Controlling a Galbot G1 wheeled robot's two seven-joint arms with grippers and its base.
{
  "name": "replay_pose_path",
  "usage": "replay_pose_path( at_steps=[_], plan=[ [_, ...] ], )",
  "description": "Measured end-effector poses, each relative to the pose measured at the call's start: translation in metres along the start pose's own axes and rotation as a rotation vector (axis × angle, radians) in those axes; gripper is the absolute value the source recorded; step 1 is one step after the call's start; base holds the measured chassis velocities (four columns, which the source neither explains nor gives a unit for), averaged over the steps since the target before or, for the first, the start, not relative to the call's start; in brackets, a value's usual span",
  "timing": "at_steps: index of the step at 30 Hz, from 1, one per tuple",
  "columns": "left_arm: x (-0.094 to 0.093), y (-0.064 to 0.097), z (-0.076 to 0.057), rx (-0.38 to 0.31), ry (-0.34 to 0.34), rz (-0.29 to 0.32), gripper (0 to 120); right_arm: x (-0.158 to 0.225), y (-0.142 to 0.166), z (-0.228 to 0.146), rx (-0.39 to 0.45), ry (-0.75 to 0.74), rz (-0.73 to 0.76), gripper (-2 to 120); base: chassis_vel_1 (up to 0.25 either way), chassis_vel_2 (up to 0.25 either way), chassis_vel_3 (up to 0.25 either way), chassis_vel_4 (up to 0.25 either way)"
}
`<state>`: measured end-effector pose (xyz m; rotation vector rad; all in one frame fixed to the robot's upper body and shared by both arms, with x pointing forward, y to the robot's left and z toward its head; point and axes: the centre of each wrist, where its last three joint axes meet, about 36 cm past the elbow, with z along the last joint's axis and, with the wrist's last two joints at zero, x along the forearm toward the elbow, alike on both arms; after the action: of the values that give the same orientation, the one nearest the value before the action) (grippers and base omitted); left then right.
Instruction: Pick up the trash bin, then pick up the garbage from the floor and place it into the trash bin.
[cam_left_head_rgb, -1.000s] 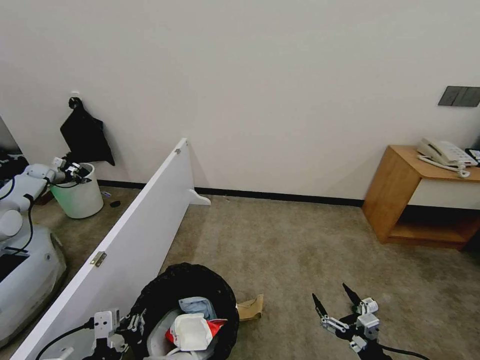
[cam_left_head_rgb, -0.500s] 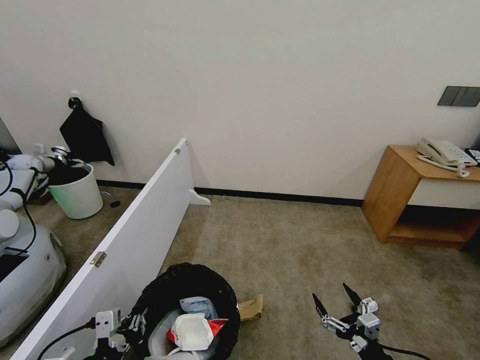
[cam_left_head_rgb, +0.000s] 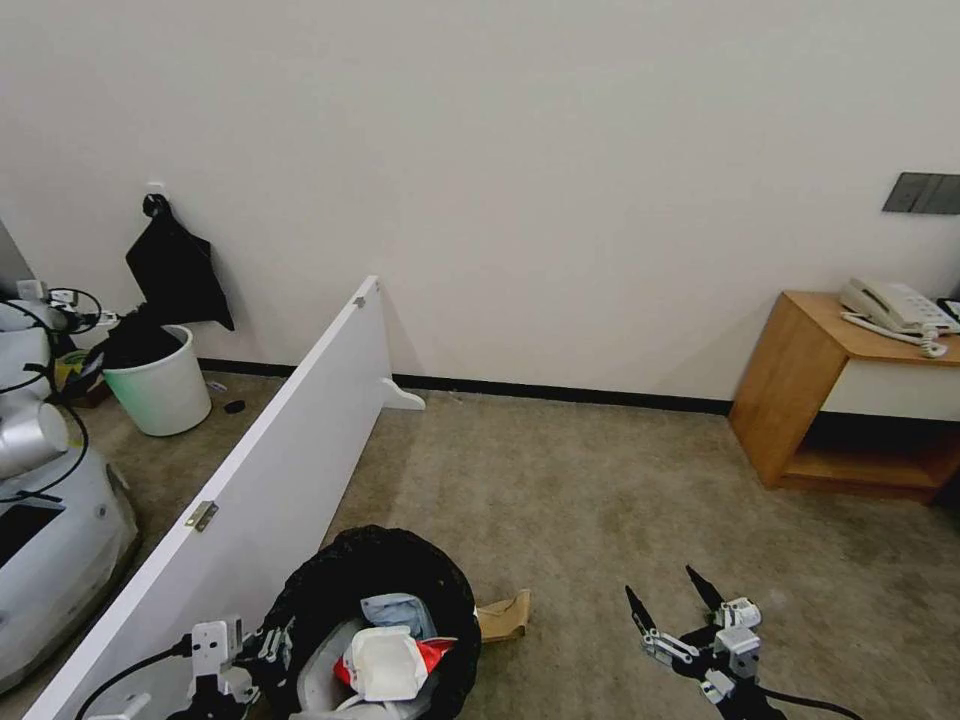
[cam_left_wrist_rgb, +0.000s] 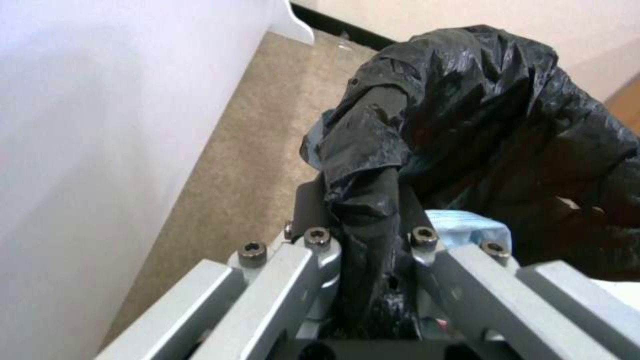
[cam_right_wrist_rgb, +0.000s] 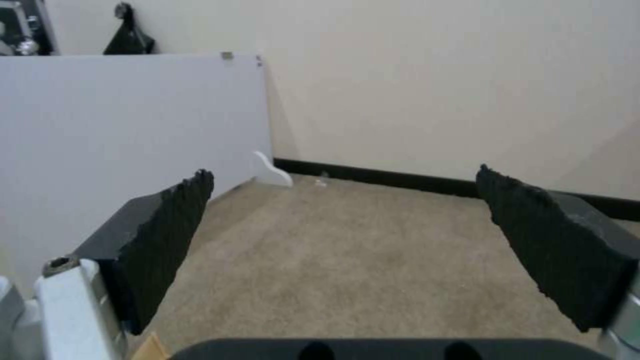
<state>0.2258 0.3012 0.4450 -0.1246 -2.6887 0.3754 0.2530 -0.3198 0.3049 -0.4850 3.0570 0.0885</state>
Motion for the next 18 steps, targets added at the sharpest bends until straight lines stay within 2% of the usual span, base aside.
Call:
replay_pose_path(
  at_steps=[13,18],
  plan=[
    [-0.0003,0.0009,0.0014,0.000,-0.006,-0.002,4,-0.0005,-0.0002,0.0004,-0.001,-0.001,0.001,100,0.075,0.072,0.085,0.075],
    [-0.0001,0.0013,0.0019,-0.002,-0.009,-0.005,4,-0.0008,0.0002,0.0006,-0.002,-0.001,0.000,100,0.025,0.036,0.022,0.022]
  ],
)
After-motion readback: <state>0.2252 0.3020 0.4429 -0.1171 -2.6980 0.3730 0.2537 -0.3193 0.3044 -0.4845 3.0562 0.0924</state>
